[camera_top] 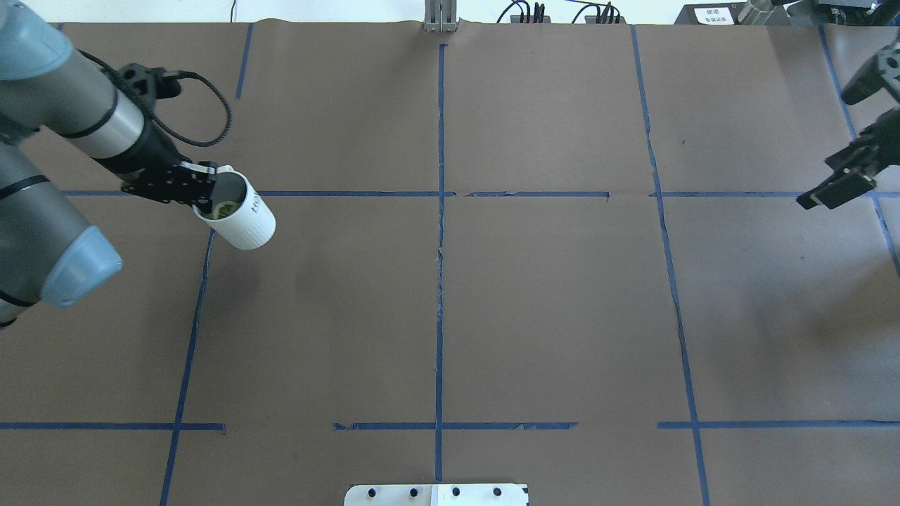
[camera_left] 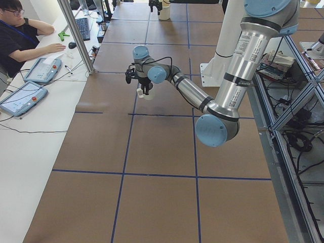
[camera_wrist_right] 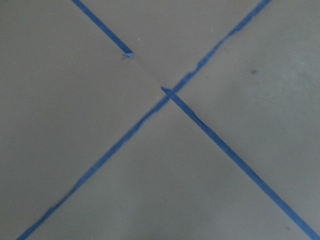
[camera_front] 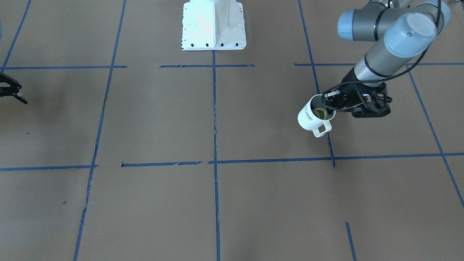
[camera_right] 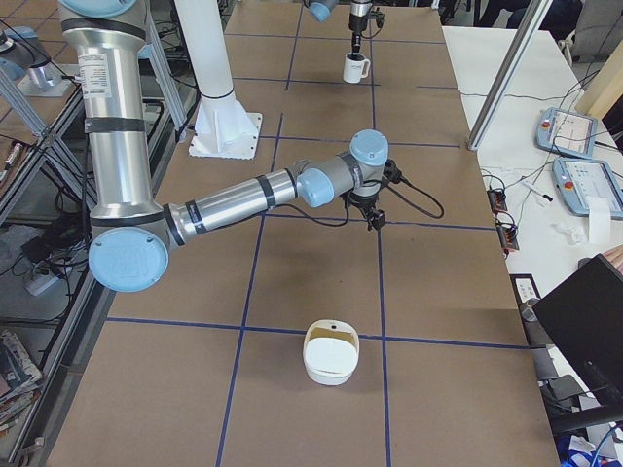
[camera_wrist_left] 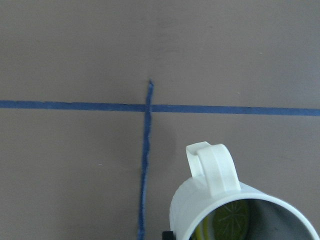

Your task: Left arm hands cup to right arm to dump lemon

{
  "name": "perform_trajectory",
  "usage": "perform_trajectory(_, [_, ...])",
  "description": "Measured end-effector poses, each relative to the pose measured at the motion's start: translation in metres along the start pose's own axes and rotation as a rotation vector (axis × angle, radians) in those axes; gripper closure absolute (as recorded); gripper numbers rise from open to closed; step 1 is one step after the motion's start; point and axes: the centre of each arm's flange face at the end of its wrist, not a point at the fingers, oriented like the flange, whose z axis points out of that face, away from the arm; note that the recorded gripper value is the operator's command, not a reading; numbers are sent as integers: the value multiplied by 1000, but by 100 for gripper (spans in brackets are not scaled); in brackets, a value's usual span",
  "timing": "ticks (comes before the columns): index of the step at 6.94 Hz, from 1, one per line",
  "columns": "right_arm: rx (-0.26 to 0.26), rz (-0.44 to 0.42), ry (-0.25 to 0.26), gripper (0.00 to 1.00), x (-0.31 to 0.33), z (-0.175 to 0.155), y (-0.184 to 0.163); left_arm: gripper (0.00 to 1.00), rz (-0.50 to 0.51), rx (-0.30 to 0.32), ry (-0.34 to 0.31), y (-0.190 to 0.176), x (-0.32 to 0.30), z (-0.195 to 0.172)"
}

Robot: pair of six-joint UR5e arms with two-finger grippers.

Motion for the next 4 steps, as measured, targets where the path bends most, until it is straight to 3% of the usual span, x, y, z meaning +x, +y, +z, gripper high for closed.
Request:
perform_trajectory(2, [106, -14, -31, 1, -52, 4, -65, 100, -70, -36, 18, 2, 67, 17])
perform_trajectory(4, [273, 43, -23, 0, -126, 25, -119, 100, -162, -56, 34, 1, 115, 24])
